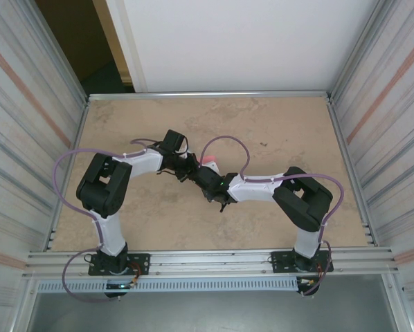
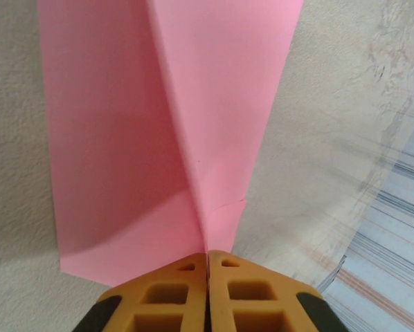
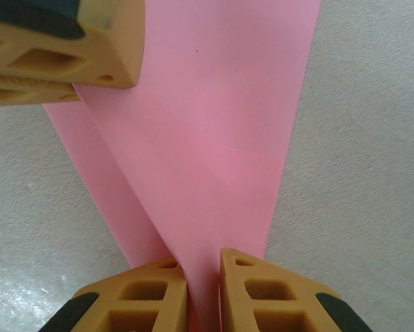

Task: Fold a paper plane with a square sheet of paper (pick it up from the middle)
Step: Fourth fold the wing at the center of the table.

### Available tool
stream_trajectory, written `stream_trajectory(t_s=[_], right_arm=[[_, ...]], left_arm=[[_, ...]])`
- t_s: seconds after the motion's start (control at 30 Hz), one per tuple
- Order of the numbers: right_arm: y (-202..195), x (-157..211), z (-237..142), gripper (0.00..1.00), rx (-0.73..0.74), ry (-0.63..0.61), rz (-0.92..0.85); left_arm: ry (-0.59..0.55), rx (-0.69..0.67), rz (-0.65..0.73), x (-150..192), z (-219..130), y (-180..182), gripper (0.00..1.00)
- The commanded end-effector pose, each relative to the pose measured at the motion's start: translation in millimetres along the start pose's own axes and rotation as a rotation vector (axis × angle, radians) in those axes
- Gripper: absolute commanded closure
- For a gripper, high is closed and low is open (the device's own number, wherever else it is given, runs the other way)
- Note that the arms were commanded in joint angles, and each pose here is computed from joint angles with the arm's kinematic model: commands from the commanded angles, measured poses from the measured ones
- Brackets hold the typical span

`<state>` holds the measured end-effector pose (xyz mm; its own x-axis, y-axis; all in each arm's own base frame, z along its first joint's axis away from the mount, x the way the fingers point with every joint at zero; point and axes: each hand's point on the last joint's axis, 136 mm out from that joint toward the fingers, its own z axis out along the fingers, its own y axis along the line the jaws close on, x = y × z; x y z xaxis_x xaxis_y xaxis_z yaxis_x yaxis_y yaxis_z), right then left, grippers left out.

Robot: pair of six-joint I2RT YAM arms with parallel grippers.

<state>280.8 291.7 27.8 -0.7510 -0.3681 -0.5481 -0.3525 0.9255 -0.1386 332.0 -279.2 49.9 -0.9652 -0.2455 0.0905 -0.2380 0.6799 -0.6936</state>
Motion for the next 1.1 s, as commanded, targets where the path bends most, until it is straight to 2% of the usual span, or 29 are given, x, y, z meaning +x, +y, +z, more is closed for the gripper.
stream_trajectory(t_s=[0.0,0.4,0.63,0.87,1.07], right_arm=[[-8.9,-3.4,-2.9,0.83,0.035,0.001,-0.019],[-6.3,-0.2,-0.9,0.86,0.002,0.003,-0.007],[-1.2,8.6,2.5,0.88,-0.056,0.012,0.008],[1.9,12.9,3.7,0.9,-0.143,0.017,0.049],[10.5,16.5,2.3,0.9,-0.307,0.038,0.111]], left_arm=[[-0.012,0.025,0.028,0.2,-13.3,-17.6,0.88],[-0.021,0.037,0.027,-2.9,-18.1,-19.4,0.87],[-0.099,0.05,0.007,-20.3,-44.5,-13.5,0.77],[-0.182,0.075,-0.032,-29.6,-66.8,1.8,0.71],[-0.207,0.145,-0.034,-22.3,-66.9,5.6,0.68]])
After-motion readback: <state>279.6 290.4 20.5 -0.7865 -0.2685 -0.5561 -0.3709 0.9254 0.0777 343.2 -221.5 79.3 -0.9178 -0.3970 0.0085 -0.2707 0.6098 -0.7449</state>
